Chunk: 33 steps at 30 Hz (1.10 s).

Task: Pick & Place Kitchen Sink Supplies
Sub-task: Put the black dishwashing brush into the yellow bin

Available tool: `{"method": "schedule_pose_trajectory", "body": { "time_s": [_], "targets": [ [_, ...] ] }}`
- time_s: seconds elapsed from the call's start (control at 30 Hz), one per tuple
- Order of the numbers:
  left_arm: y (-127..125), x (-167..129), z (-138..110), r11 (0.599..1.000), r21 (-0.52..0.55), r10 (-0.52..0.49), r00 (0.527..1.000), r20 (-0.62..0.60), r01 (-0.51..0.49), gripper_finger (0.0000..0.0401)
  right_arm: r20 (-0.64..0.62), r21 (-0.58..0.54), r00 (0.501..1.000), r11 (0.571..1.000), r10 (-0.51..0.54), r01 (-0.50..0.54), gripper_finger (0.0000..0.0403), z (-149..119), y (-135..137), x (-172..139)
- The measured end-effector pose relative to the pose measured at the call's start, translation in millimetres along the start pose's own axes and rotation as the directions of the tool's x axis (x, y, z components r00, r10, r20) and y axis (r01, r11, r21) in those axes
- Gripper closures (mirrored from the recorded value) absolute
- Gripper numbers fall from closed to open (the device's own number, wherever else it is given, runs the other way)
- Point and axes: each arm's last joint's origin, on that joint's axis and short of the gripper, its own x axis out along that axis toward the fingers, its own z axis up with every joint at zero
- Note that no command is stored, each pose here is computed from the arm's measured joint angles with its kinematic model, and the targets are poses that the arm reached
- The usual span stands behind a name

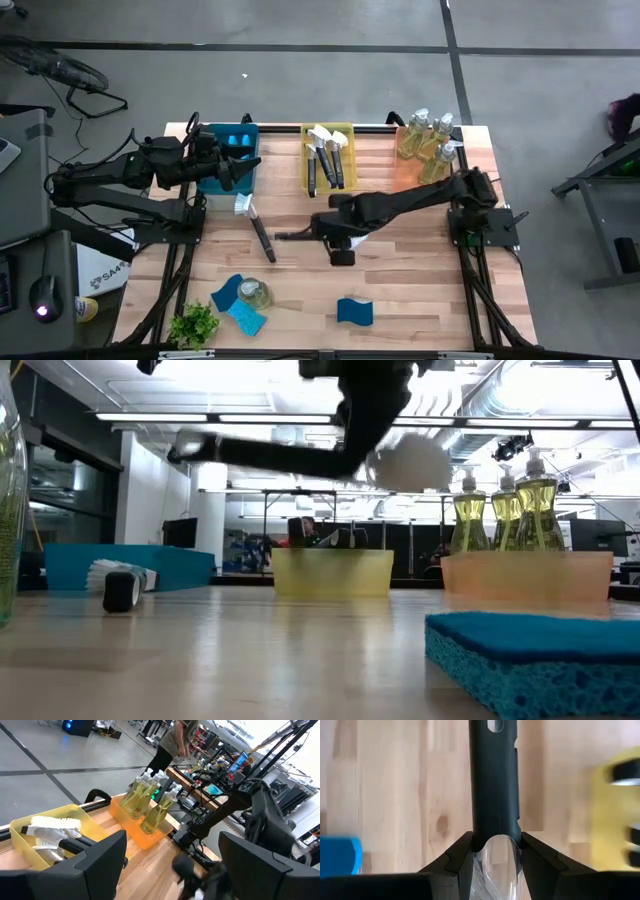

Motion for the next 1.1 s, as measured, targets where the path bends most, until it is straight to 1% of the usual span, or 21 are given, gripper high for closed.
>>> {"method": "schedule_pose_trajectory", "body": {
  "time_s": [0.17,0.23,0.3,0.4,0.5,0.57,0.63,0.77,0.9,1.1],
  "targets": [
    [0,0,0,1.000,-0.001,-0.005,1.000,-0.002,0.005,0.0090,0.096,0.143,0.993,0.988,-0.069,0.055,0.0277,-2,-23,-40],
    [0,0,0,1.000,-0.001,-0.009,1.000,-0.004,0.009,0.0090,0.127,0.220,0.986,0.973,-0.104,0.074,0.0277,-3,-34,-53],
    [0,0,0,1.000,-0.001,-0.009,1.000,-0.004,0.009,0.0090,0.151,0.309,0.980,0.948,-0.131,0.079,0.0277,-6,-47,-66],
    [0,0,0,1.000,0.000,-0.011,1.000,-0.007,0.011,0.0090,0.177,0.465,0.967,0.881,-0.185,0.083,0.0277,-10,-69,-82],
    [0,0,0,1.000,0.000,-0.014,1.000,-0.010,0.014,0.0090,0.168,0.620,0.956,0.780,-0.239,0.085,0.0277,-15,-92,-91],
    [0,0,0,1.000,0.000,-0.014,1.000,-0.010,0.014,0.0090,0.154,0.687,0.961,0.724,-0.228,0.062,0.0277,-19,-109,-94],
    [0,0,0,1.000,0.000,-0.013,1.000,-0.011,0.013,0.0090,0.147,0.718,0.969,0.695,-0.200,0.035,0.0277,-22,-125,-94],
    [0,0,0,1.000,0.000,-0.018,1.000,-0.015,0.018,0.0090,0.135,0.772,0.964,0.634,-0.231,0.043,0.0277,-25,-152,-91],
    [-1,0,-1,1.000,0.000,-0.029,0.999,-0.022,0.029,0.0090,0.110,0.837,0.963,0.545,-0.246,0.044,0.0277,-31,-176,-87],
    [-1,0,-1,1.000,0.000,-0.030,0.999,-0.024,0.030,0.0090,0.094,0.909,0.972,0.416,-0.215,0.004,0.0277,-39,-201,-84]
  ]
}}
